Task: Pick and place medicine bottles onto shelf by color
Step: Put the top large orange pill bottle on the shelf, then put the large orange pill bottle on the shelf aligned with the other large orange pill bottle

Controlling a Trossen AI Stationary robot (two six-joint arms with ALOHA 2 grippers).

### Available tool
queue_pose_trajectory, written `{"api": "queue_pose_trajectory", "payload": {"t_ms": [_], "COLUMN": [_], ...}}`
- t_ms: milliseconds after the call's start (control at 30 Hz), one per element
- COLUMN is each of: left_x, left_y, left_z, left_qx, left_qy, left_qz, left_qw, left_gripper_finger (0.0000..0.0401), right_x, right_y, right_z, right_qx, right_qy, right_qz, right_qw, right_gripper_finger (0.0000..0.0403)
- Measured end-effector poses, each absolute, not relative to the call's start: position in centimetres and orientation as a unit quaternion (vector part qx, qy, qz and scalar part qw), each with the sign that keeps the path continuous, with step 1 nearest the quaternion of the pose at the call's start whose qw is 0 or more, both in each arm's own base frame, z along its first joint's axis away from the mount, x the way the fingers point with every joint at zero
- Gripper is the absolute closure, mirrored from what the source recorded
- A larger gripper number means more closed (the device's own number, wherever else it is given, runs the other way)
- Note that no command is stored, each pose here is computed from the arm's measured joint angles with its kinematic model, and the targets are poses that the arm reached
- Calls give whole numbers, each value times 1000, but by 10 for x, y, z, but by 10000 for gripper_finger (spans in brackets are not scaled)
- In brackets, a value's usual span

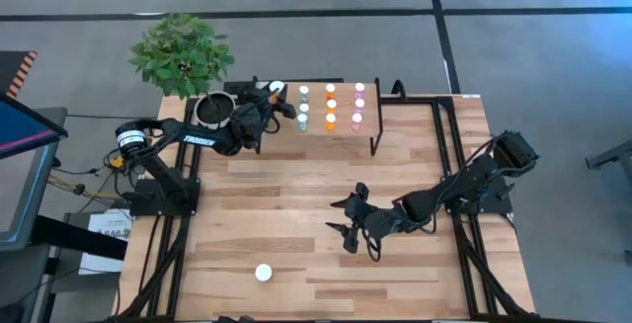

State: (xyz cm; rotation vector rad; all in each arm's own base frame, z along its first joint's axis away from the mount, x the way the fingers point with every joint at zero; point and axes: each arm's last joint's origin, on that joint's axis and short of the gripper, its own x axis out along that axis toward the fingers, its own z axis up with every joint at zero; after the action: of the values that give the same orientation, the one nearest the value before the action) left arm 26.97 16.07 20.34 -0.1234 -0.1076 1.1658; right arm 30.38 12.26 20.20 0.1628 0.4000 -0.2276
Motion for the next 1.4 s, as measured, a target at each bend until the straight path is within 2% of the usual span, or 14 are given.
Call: {"api": "queue_pose_trajectory", "payload": {"t_ms": [167, 400, 533, 767, 1067, 1400], "left_x": [270, 270, 272, 270, 256, 243], "left_y": [160, 160, 157, 146, 127, 95], "left_z": [203, 202, 202, 211, 245, 283], "left_qx": [-58, -58, -57, -47, -43, -32], "left_qy": [-47, -41, -39, -31, -34, -77], "left_qz": [548, 547, 543, 535, 528, 462], "left_qw": [833, 834, 837, 843, 848, 883], "left_gripper_finger": [201, 149, 134, 131, 131, 131], "right_x": [304, 304, 304, 304, 303, 303], "right_y": [123, 123, 123, 123, 125, 125], "right_z": [202, 202, 202, 202, 202, 203], "right_qx": [81, 81, 81, 81, 81, 82], "right_qy": [198, 198, 198, 198, 198, 195], "right_qz": [-112, -112, -112, -112, -108, -108], "right_qw": [970, 970, 970, 970, 971, 971], "right_gripper_finger": [122, 122, 122, 122, 122, 122]}}
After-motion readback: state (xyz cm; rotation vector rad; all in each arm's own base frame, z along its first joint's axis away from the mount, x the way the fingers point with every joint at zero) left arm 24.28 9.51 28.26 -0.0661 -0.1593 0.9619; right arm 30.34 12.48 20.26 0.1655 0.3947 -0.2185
